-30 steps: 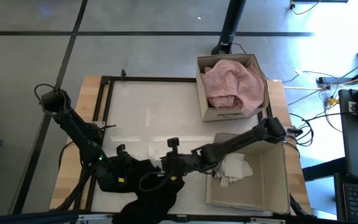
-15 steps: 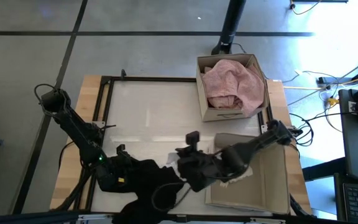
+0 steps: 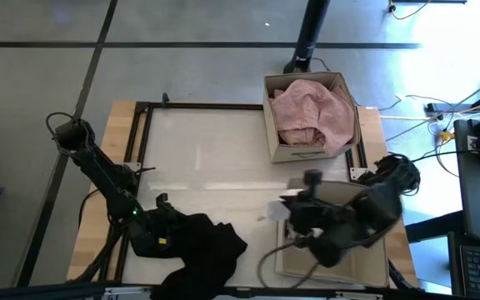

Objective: Sort clothes
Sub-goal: Put the white sock into the bottom laundry organizer

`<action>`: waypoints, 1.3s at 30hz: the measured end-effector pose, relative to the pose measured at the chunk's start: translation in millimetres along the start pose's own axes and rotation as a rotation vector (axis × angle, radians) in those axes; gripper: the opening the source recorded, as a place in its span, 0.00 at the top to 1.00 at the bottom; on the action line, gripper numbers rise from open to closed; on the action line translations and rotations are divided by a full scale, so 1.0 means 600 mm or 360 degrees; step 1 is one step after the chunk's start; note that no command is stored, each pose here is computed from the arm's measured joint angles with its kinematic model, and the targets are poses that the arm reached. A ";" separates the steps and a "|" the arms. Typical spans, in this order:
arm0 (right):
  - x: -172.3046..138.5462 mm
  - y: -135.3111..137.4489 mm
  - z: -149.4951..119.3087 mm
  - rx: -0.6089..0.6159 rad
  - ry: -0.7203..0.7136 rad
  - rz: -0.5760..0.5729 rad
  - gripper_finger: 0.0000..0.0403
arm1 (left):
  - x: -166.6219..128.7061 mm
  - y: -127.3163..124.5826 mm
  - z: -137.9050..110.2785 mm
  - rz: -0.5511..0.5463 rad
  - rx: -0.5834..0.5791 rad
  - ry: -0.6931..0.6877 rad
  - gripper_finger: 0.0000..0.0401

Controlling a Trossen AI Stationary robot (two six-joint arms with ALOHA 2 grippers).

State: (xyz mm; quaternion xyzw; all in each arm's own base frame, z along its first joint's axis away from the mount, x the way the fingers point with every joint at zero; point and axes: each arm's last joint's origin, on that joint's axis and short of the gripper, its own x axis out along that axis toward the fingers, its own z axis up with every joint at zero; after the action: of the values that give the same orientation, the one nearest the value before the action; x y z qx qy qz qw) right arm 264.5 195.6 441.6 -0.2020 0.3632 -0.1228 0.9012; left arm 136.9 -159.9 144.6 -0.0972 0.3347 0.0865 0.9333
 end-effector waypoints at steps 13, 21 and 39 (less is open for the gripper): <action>-0.137 0.033 -0.046 0.0048 -0.0291 0.0238 0.93 | 0.000 0.000 0.000 0.0002 0.0003 0.0000 0.64; -0.129 0.108 -0.101 0.0098 -0.0171 0.0257 0.93 | 0.000 0.001 0.001 0.0020 0.0001 -0.0030 0.64; 0.002 0.176 -0.292 0.0364 0.0689 0.0028 0.93 | 0.000 0.002 0.002 0.0045 0.0000 -0.0072 0.64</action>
State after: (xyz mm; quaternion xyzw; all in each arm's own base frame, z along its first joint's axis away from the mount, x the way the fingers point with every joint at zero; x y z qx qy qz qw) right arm 149.5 241.0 278.3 -0.0644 0.5333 -0.1956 0.8205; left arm 137.6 -158.6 145.4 -0.0906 0.3149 0.1017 0.9393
